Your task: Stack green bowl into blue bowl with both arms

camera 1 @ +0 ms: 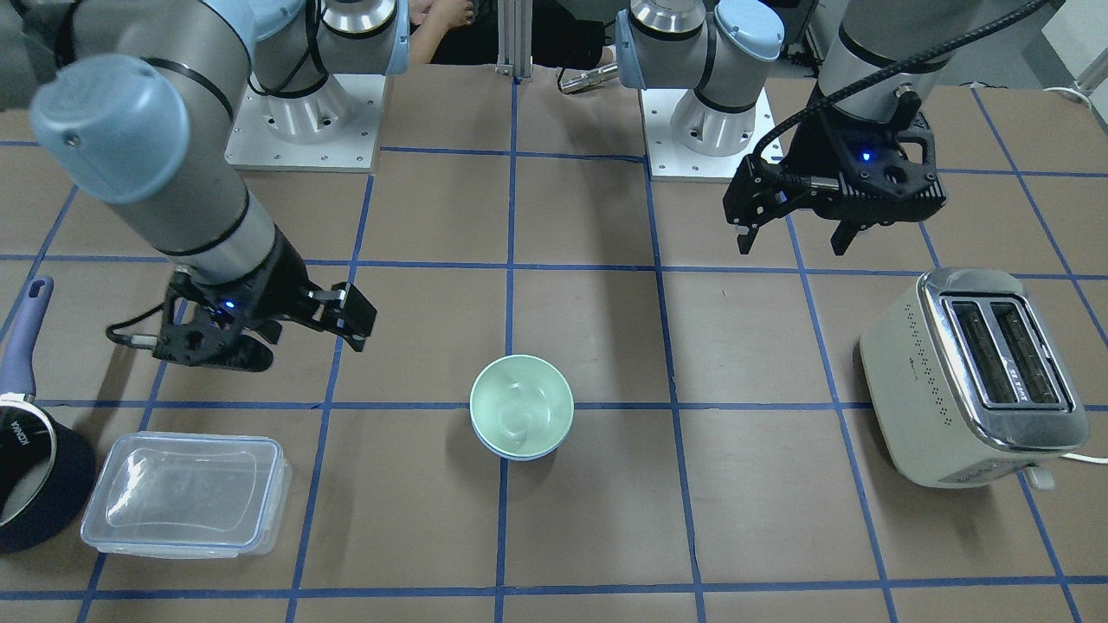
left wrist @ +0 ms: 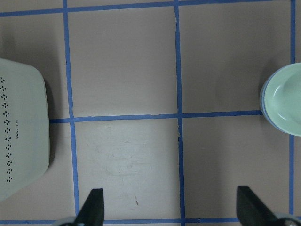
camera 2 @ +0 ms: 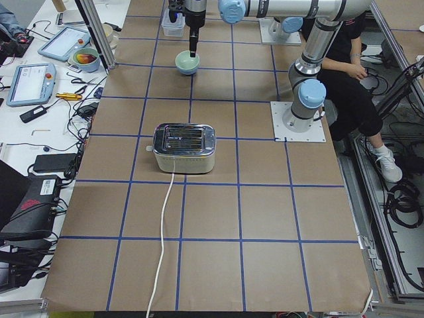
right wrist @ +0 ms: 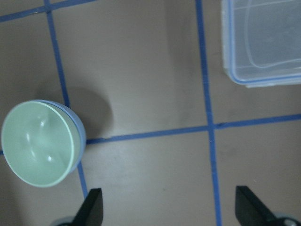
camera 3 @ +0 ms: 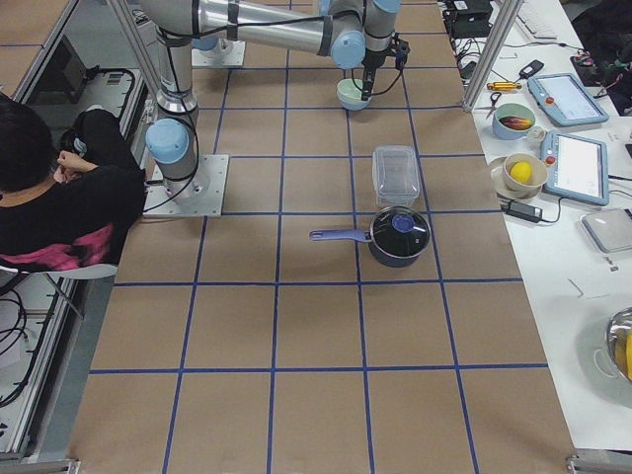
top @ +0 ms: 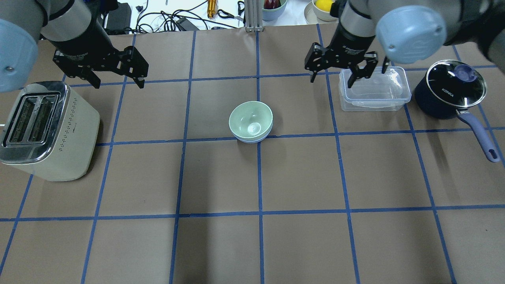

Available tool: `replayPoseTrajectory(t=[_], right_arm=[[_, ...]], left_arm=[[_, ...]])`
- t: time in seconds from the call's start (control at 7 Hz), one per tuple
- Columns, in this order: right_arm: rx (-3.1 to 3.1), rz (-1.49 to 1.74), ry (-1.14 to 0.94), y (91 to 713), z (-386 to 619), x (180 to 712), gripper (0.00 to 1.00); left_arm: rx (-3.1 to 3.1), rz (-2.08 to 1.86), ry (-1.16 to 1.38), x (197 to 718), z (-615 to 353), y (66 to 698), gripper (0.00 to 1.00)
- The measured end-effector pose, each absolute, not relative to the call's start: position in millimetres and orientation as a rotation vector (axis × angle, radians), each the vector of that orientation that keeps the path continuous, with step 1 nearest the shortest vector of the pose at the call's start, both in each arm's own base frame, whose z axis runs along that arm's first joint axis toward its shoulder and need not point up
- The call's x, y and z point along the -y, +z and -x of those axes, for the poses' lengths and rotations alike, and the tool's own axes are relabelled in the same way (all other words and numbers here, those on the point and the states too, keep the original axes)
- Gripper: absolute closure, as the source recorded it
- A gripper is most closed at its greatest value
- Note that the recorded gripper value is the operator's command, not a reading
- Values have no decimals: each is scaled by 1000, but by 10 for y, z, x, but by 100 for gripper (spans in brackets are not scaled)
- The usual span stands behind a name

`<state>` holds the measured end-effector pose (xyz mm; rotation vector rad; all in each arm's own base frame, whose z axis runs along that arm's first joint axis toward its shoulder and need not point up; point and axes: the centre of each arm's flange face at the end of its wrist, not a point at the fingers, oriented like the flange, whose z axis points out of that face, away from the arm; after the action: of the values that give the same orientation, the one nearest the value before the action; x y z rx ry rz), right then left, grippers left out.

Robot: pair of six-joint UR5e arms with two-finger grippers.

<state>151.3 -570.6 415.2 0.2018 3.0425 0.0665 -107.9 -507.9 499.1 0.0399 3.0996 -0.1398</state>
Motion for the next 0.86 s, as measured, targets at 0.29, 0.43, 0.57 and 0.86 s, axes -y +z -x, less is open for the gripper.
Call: replayPoseTrajectory(t=[0.29, 0.43, 0.57, 0.86], right_arm=[[-3102, -188, 114, 4609, -1297, 5306, 0], [-3109, -190, 126, 4728, -1269, 5182, 0], [-3114, -194, 151, 4779, -1254, 5101, 0], [-3120, -203, 189, 4817, -1248, 5023, 0]], left_arm=[[-3101, -41, -147, 5087, 1083, 5008, 1], [-3102, -42, -154, 5098, 1081, 5026, 1], [-3102, -41, -157, 5106, 1079, 5031, 1], [-3102, -39, -156, 5107, 1078, 5025, 1]])
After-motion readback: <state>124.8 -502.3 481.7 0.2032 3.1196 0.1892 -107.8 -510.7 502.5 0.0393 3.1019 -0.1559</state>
